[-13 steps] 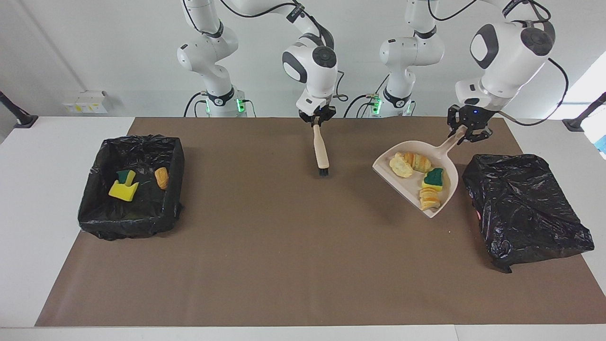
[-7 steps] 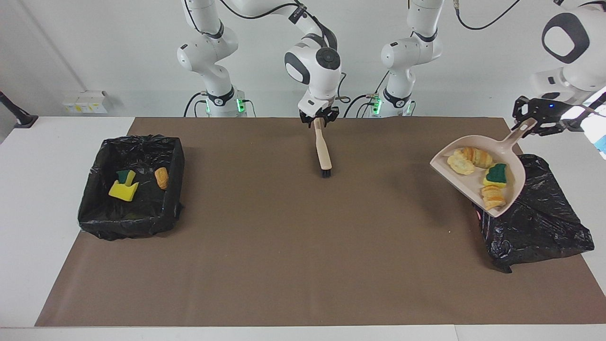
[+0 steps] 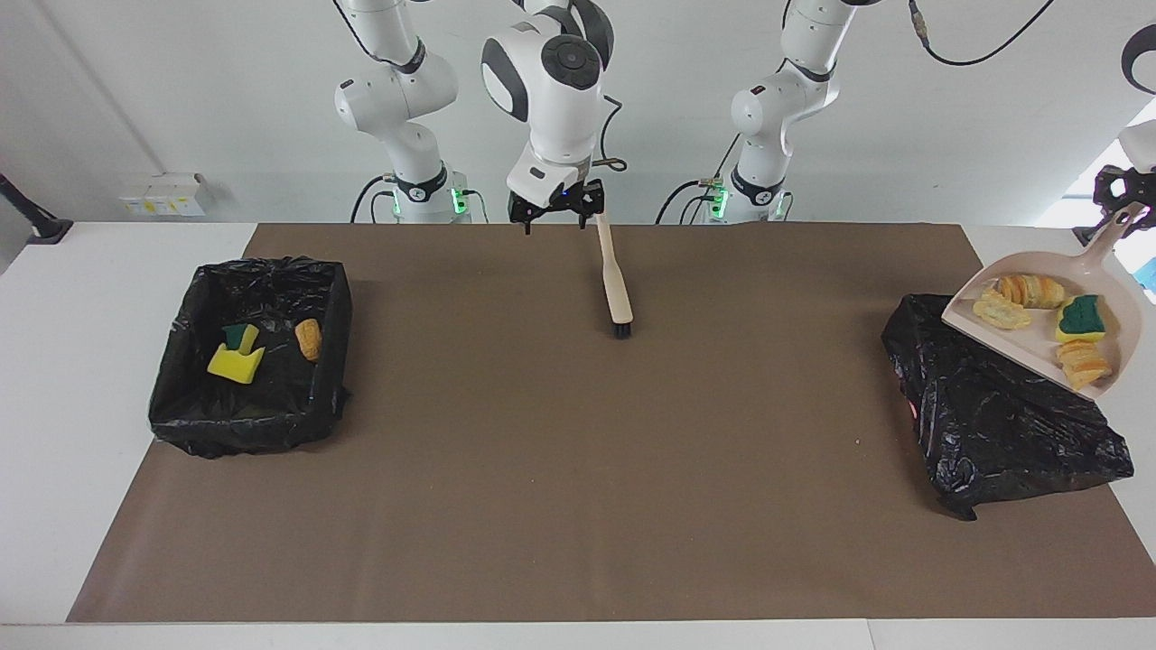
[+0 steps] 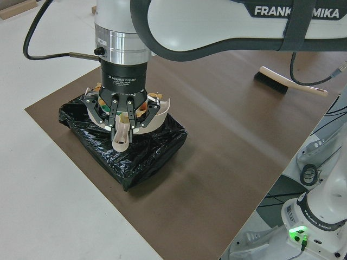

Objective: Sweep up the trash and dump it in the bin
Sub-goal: 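Tip the dustpan into the bin with the left gripper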

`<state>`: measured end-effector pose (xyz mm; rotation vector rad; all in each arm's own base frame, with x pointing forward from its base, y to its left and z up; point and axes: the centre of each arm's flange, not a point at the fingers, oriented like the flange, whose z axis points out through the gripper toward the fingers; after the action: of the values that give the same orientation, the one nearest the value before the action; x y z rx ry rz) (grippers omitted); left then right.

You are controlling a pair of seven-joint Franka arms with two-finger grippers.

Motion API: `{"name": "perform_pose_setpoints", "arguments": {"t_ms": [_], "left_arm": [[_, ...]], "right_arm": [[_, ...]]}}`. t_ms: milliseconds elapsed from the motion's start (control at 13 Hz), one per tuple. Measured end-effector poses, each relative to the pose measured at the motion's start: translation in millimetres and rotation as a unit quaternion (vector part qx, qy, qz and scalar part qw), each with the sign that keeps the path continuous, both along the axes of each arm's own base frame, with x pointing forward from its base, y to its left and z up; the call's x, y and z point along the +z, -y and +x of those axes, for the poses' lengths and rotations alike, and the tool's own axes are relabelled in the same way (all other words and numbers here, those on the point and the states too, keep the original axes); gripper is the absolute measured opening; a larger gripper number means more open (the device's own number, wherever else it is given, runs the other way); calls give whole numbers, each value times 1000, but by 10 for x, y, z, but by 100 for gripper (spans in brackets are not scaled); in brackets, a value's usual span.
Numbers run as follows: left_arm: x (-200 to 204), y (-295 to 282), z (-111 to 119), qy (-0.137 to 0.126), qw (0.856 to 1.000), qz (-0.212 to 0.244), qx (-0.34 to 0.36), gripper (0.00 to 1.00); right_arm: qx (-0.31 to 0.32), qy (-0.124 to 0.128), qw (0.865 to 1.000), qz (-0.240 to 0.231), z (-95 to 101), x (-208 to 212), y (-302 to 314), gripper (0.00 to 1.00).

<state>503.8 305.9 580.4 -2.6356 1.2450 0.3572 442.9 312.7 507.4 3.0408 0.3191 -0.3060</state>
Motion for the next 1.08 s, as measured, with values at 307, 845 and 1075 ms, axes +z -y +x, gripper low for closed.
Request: {"name": "perform_pose_setpoints", "arguments": {"t_ms": [307,845,1075], "left_arm": [[-86,-94,167,-3,997,65,-31,32],[15,243,577,-58,971,200,-114,32],[4,421,678,-66,965,217,-135,32]], "right_arm": [[29,16,999,13,603,482,1002,100],[2,68,998,-5,1128,803,2686,100],[-51,84,995,-2,1169,907,3197,100]]}}
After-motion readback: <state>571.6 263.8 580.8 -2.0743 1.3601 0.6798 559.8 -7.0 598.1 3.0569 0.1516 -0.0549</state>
